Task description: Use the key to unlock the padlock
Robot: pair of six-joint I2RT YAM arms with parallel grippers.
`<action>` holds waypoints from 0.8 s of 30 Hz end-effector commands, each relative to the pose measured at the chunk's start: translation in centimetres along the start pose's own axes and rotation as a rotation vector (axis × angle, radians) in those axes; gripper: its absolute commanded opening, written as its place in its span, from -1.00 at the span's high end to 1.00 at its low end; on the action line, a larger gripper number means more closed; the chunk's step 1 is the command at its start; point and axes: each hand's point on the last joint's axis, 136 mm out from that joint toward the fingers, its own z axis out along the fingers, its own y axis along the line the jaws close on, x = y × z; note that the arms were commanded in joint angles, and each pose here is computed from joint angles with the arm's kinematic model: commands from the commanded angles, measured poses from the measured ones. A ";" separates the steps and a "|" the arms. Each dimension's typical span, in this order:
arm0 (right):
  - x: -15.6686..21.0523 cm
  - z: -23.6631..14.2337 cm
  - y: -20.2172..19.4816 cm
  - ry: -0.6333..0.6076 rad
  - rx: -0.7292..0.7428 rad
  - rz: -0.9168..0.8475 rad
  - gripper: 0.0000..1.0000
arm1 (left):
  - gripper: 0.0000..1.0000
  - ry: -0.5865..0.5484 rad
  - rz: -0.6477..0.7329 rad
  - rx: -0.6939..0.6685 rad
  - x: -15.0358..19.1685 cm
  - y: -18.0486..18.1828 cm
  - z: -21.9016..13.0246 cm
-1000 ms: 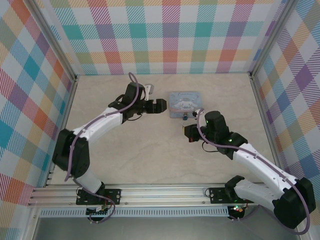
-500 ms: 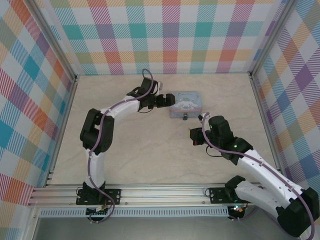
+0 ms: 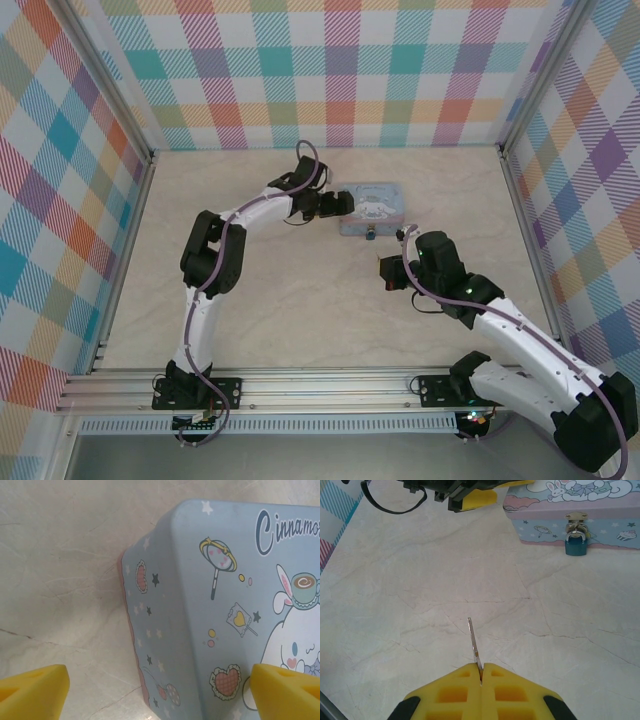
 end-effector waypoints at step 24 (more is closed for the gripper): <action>0.8 1.7 -1.2 0.074 0.033 0.061 0.96 | -0.64 0.098 -0.044 -0.234 10.7 11.1 -8.2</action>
